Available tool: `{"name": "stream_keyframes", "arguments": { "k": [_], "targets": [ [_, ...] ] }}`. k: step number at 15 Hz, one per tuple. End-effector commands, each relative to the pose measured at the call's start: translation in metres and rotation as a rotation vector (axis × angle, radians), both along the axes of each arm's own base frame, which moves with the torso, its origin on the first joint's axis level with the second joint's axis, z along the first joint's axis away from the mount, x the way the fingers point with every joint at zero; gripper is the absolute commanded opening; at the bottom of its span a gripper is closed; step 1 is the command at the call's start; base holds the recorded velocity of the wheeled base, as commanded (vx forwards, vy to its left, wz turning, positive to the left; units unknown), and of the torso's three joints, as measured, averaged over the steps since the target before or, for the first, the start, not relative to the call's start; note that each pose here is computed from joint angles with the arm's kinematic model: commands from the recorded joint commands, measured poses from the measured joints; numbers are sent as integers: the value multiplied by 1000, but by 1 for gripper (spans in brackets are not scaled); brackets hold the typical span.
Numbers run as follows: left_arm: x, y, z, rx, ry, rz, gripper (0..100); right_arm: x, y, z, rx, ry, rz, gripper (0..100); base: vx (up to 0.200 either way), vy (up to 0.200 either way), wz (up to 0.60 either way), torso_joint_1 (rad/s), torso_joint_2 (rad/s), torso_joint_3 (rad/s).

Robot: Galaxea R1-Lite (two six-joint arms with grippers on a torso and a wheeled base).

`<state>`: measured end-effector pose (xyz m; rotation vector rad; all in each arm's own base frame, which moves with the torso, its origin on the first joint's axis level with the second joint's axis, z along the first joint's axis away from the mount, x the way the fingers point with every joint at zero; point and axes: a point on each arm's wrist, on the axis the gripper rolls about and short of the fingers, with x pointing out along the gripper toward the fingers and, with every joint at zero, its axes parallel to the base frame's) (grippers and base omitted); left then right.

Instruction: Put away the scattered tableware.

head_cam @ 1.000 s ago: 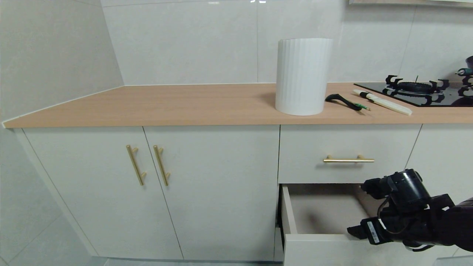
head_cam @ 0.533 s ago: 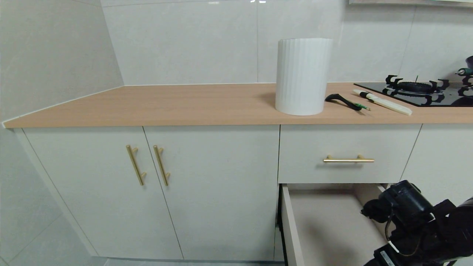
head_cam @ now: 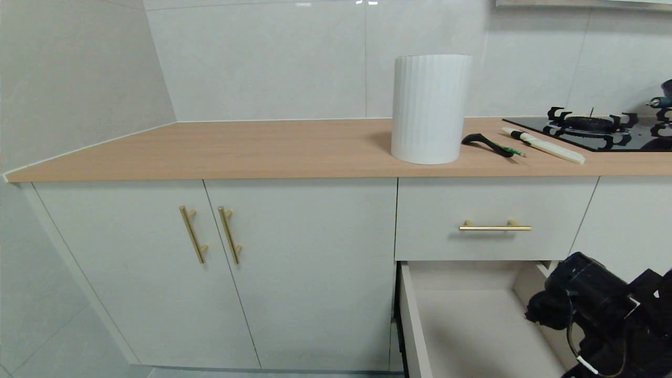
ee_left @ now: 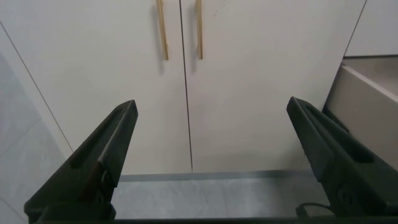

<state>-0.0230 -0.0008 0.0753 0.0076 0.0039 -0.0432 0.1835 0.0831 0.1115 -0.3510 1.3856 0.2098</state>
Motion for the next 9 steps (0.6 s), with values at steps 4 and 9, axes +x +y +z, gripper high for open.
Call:
{"name": "stream_keyframes", "arguments": {
  "k": [4,9],
  "targets": [
    [0,0,0,0,1,0,100,18,10,49,300,-256,-181,100,0,0,0,0,0,0],
    [0,0,0,0,1,0,100,3,-8,89,463,-443,-240,100,0,0,0,0,0,0]
  ]
}}
